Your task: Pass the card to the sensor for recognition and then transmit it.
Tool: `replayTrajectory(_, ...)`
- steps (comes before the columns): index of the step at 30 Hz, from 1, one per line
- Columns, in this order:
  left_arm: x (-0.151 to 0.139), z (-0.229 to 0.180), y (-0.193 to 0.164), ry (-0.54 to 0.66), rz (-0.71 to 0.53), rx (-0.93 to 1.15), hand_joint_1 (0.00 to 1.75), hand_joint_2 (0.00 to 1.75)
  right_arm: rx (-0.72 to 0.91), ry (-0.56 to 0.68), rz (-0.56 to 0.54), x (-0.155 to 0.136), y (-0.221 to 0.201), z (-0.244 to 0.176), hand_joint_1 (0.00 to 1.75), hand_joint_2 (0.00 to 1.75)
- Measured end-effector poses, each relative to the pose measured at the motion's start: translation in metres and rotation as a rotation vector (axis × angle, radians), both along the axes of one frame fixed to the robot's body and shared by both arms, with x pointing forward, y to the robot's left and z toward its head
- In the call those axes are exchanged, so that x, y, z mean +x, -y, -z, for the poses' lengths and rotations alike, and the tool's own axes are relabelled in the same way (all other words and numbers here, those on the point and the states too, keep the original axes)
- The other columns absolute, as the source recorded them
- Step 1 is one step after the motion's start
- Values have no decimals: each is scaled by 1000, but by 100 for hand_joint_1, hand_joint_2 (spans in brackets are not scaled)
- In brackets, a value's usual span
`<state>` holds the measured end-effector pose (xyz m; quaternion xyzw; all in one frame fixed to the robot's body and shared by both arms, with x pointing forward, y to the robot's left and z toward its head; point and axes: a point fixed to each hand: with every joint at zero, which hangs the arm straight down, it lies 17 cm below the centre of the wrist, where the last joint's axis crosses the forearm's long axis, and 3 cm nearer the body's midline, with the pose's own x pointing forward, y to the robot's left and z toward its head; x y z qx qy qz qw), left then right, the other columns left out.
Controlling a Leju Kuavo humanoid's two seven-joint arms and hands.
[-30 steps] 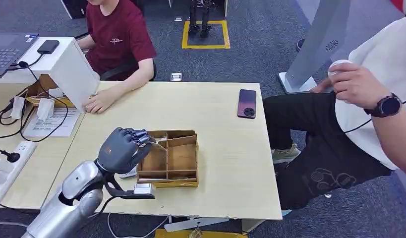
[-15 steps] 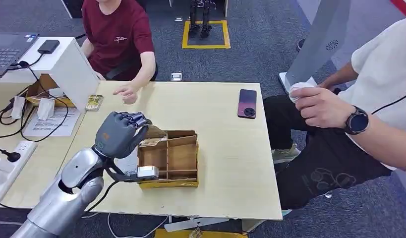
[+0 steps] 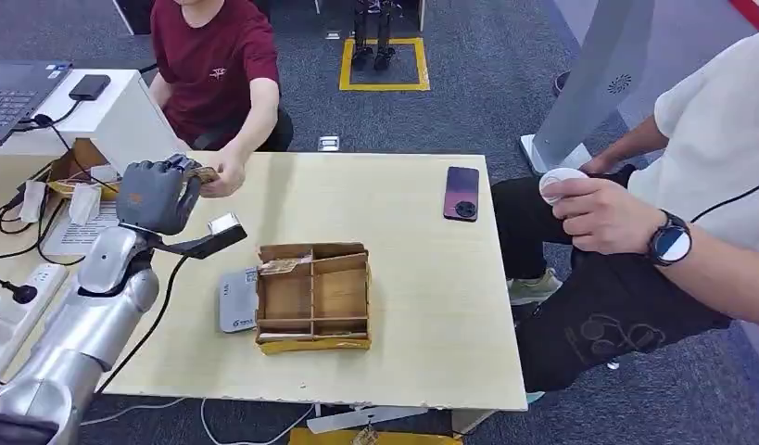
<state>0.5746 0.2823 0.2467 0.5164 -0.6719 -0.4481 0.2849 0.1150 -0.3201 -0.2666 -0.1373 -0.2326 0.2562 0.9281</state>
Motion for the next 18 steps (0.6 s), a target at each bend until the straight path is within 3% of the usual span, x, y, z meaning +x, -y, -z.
replayTrajectory(6,3,12,-8,-31,-22,-12,175,175,-1,1,2,0,1,0,0,0)
replayTrajectory(7,3,13,-8,-33,-21,-13,103,175,-1,1,3,0,1,0,0,0)
replayTrajectory(8,3,14,-8,-37,-22,-13,0,175,0,1,3,0,1,0,0,0)
replayTrajectory(18,2,6,-24,21,-68,-42,0,175,-4,3,1,1,1,0,0,0)
